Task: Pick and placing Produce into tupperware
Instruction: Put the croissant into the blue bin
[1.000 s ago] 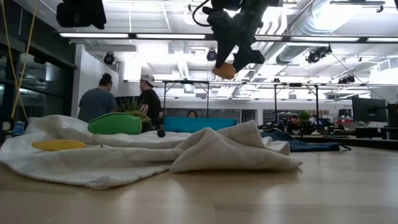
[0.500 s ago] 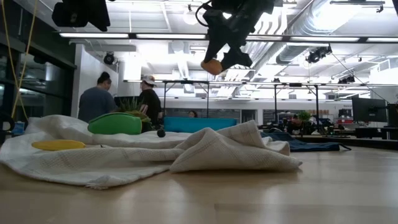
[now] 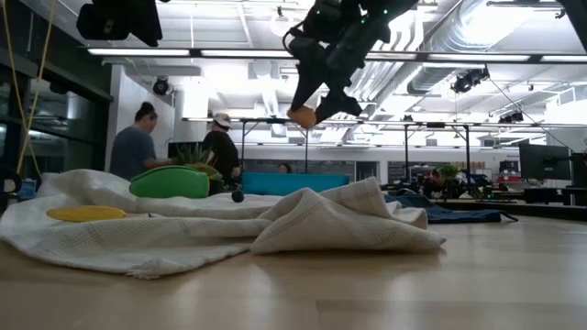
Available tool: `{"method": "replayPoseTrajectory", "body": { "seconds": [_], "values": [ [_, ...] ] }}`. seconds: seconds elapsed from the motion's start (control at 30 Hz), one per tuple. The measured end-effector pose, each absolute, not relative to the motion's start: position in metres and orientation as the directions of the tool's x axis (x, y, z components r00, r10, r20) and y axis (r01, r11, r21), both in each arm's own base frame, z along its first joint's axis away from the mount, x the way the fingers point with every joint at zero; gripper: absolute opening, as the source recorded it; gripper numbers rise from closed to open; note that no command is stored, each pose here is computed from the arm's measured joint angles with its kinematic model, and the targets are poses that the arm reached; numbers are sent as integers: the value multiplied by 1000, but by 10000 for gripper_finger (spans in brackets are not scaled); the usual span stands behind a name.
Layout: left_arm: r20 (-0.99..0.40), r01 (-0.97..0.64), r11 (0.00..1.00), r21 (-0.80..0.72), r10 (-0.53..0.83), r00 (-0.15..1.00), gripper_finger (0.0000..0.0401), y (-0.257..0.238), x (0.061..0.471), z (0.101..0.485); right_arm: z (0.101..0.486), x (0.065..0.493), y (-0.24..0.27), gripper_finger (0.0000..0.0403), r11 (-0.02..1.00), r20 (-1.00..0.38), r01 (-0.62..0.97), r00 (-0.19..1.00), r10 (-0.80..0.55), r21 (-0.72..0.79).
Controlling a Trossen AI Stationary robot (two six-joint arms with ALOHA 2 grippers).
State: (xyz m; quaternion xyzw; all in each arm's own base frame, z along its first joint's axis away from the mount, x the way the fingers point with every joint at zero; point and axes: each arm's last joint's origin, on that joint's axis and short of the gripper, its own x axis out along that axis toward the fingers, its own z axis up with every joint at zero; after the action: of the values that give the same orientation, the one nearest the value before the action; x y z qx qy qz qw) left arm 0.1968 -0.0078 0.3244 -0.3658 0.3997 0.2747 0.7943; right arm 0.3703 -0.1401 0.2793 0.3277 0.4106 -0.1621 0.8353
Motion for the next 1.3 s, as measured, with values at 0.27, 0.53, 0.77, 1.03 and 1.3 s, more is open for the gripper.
{"method": "replayPoseTrajectory", "body": {
  "seconds": [0.27,0.53,0.77,1.03,1.3],
  "values": [
    [-837,-728,584,-359,144,528,46,-8,197,324,261,378,-150,215,719,-805,556,593,8,417],
    [-837,-718,602,-350,143,528,46,-8,197,324,250,383,-157,215,704,-807,571,590,6,423],
    [-838,-719,602,-348,145,527,46,-8,196,324,250,382,-168,215,684,-789,581,614,-13,441],
    [-837,-720,602,-346,149,526,46,-8,196,324,243,383,-172,215,677,-793,585,610,-3,447],
    [-836,-724,601,-340,160,525,46,-7,196,324,227,390,-174,215,672,-803,587,595,21,452]
  ]
}}
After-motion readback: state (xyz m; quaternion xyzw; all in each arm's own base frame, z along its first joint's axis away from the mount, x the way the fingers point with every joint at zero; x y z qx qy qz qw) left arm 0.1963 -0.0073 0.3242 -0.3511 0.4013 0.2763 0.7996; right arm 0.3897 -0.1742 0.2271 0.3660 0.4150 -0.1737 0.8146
